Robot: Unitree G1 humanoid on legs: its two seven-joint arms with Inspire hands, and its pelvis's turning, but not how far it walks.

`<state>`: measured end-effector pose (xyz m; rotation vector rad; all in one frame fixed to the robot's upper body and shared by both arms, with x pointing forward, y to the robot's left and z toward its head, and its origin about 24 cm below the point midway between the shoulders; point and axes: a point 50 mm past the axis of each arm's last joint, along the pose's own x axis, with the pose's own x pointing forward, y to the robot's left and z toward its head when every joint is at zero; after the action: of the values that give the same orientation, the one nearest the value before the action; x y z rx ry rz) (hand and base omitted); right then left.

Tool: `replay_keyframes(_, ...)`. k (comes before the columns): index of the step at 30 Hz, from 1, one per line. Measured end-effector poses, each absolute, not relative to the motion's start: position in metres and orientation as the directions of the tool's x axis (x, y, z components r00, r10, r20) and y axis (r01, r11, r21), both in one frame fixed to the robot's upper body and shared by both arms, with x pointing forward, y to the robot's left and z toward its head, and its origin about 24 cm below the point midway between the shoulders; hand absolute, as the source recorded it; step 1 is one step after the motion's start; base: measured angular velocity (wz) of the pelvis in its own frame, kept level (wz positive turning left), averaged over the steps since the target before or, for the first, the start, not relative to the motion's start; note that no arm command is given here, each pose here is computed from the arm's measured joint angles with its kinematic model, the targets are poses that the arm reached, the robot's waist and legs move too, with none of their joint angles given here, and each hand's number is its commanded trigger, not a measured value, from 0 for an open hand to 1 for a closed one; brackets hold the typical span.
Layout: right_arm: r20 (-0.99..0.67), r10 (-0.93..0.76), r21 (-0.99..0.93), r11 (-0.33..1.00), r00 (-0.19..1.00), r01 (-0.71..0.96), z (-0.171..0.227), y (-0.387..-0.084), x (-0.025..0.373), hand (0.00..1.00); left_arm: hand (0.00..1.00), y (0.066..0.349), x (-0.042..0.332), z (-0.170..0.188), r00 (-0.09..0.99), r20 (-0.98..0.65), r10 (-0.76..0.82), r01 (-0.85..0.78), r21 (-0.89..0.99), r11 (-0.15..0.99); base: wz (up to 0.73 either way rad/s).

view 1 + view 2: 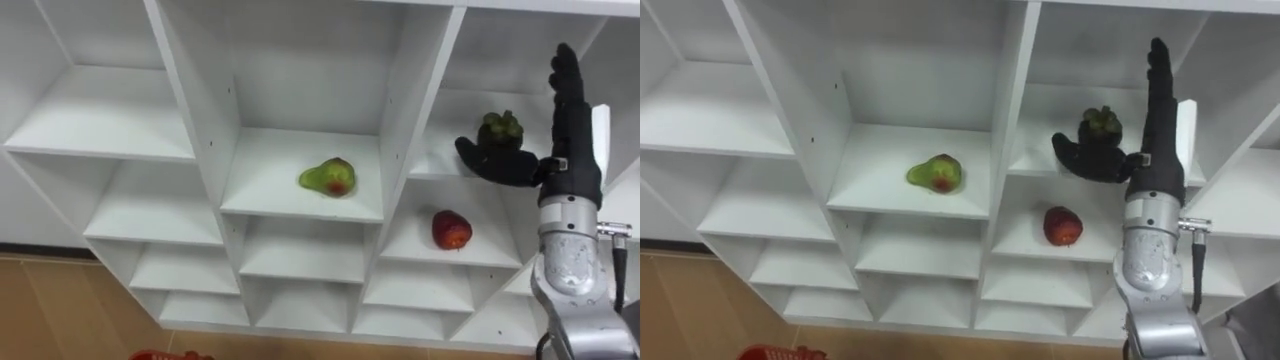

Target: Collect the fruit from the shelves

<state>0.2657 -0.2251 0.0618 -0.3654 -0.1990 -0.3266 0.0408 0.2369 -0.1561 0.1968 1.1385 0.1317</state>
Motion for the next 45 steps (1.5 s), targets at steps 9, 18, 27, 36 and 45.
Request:
replay_keyframes(9, 0.212, -0.273, -0.335, 0.882, 0.938, 0.332, 0.059, -0.225, 0.270, 0.00, 1.00, 0.238, 0.039, -0.156, 0.395, -0.894, 0.211, -0.009, 0.226, 0.974, 0.08)
replay_keyframes(18, 0.140, -0.259, -0.335, 0.896, 0.956, 0.292, 0.052, -0.227, 0.274, 0.00, 1.00, 0.240, 0.035, -0.157, 0.363, -0.906, 0.218, -0.011, 0.230, 0.973, 0.01)
replay_keyframes(27, 0.004, -0.250, -0.339, 0.911, 0.968, 0.236, 0.029, -0.234, 0.276, 0.00, 1.00, 0.242, 0.031, -0.157, 0.331, -0.917, 0.224, -0.009, 0.234, 0.972, 0.00)
replay_keyframes(36, -0.021, -0.254, -0.356, 0.906, 0.967, 0.230, 0.024, -0.238, 0.275, 0.00, 1.00, 0.242, 0.030, -0.158, 0.325, -0.919, 0.225, -0.009, 0.235, 0.972, 0.00)
replay_keyframes(45, -0.015, -0.253, -0.361, 0.904, 0.967, 0.230, 0.024, -0.238, 0.275, 0.00, 1.00, 0.242, 0.031, -0.157, 0.327, -0.918, 0.225, -0.009, 0.235, 0.972, 0.00)
